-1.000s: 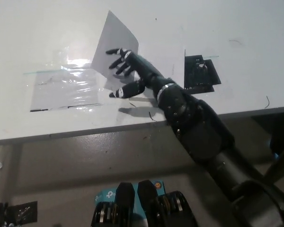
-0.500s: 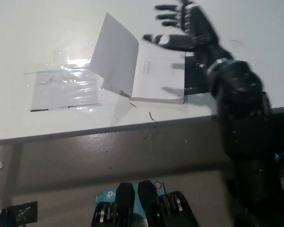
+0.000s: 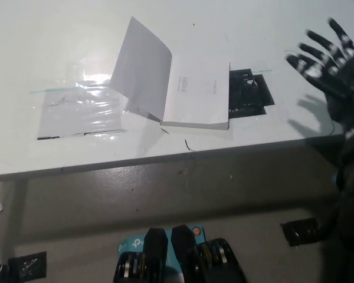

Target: The robot uses its right hand to slide under the cover of the book kept in the middle of the desk and open it

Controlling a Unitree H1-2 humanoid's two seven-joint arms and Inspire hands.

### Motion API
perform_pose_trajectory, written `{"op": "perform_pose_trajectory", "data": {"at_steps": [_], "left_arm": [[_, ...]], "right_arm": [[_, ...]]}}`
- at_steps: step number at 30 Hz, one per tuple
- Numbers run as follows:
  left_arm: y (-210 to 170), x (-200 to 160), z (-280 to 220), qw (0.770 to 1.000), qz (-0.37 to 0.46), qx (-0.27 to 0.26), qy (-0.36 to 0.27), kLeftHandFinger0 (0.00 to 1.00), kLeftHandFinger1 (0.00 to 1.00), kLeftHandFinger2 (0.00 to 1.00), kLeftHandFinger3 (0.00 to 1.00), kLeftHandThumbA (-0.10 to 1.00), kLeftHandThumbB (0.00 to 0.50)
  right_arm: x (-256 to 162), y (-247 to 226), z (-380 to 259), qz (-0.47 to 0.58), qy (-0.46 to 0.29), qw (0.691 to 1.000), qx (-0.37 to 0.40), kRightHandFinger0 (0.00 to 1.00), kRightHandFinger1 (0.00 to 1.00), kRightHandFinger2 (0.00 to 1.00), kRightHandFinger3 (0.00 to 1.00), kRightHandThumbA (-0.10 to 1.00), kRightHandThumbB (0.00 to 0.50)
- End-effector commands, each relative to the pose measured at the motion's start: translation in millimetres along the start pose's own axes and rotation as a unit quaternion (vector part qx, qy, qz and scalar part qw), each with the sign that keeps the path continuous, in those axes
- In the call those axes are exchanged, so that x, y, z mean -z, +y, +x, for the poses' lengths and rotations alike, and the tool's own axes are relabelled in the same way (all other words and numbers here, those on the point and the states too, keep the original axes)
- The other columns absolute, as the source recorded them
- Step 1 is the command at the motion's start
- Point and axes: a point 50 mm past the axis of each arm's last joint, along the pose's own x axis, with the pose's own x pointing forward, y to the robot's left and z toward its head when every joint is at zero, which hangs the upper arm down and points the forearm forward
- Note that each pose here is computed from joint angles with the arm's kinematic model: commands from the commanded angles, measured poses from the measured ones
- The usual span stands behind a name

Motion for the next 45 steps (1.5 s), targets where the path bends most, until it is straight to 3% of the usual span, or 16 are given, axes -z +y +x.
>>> {"op": "perform_pose_trajectory", "data": {"at_steps": [1,6,9,12,13,21,26,27,31,32,36,40,42,45], "left_arm": [[6,-5,-1,1.0,-0.023,0.007,-0.017,1.0,0.99,1.0,1.0,1.0,0.015],[13,-4,0,0.999,-0.032,0.007,-0.014,0.99,0.99,1.0,1.0,1.0,0.034],[13,-5,2,0.999,-0.037,0.009,-0.014,1.0,1.0,1.0,1.0,1.0,0.035],[13,-6,3,0.999,-0.038,0.013,-0.014,1.0,1.0,1.0,1.0,1.0,0.037],[12,-6,2,0.999,-0.038,0.013,-0.015,1.0,1.0,1.0,1.0,1.0,0.031],[8,-8,3,0.998,-0.051,0.01,-0.02,1.0,1.0,1.0,1.0,1.0,0.017],[6,-8,2,0.998,-0.05,0.015,-0.018,1.0,1.0,1.0,1.0,1.0,0.031],[7,-8,2,0.998,-0.049,0.016,-0.02,1.0,1.0,1.0,1.0,1.0,0.023],[5,-9,2,0.998,-0.047,0.023,-0.022,1.0,1.0,1.0,1.0,1.0,0.03],[1,-9,1,0.998,-0.053,0.02,-0.021,1.0,1.0,1.0,1.0,1.0,0.034],[-3,-10,2,0.998,-0.052,0.026,-0.022,1.0,1.0,1.0,1.0,1.0,0.027],[-11,-11,2,0.997,-0.064,0.027,-0.024,1.0,1.0,1.0,1.0,1.0,0.02],[-14,-11,3,0.997,-0.063,0.029,-0.023,1.0,1.0,1.0,1.0,1.0,0.036],[-24,-13,1,0.996,-0.065,0.046,-0.027,1.0,1.0,1.0,1.0,1.0,0.026]], "right_arm": [[-14,-14,-13,0.055,-0.032,0.998,0.024,0.73,0.68,0.74,0.95,1.0,0.198],[-4,-45,-37,0.079,-0.035,0.991,0.099,0.66,0.62,0.67,0.87,1.0,0.261],[2,-58,-46,0.082,-0.032,0.987,0.134,0.69,0.65,0.69,0.89,1.0,0.247],[11,-82,-56,0.11,-0.03,0.978,0.177,0.77,0.74,0.82,0.98,1.0,0.229],[14,-90,-56,0.116,-0.031,0.974,0.191,0.86,0.79,0.88,1.0,1.0,0.214],[56,-131,-55,0.131,-0.003,0.947,0.293,0.85,0.83,0.87,0.98,1.0,0.209],[79,-137,-57,0.152,0.022,0.937,0.313,0.9,0.85,0.85,1.0,1.0,0.193],[97,-140,-62,0.163,0.042,0.93,0.327,0.94,0.91,0.9,1.0,1.0,0.172],[117,-142,-64,0.177,0.069,0.916,0.354,0.87,0.86,0.89,0.95,1.0,0.173],[139,-142,-70,0.209,0.093,0.908,0.351,0.91,0.89,0.92,1.0,1.0,0.169],[153,-138,-73,0.221,0.107,0.901,0.357,0.92,0.9,0.95,1.0,1.0,0.173],[163,-125,-70,0.224,0.119,0.901,0.352,1.0,0.99,0.98,1.0,1.0,0.169],[171,-119,-73,0.222,0.135,0.9,0.351,0.99,0.99,1.0,1.0,1.0,0.18],[178,-113,-68,0.231,0.153,0.893,0.355,0.96,0.97,0.99,1.0,1.0,0.148]]}}
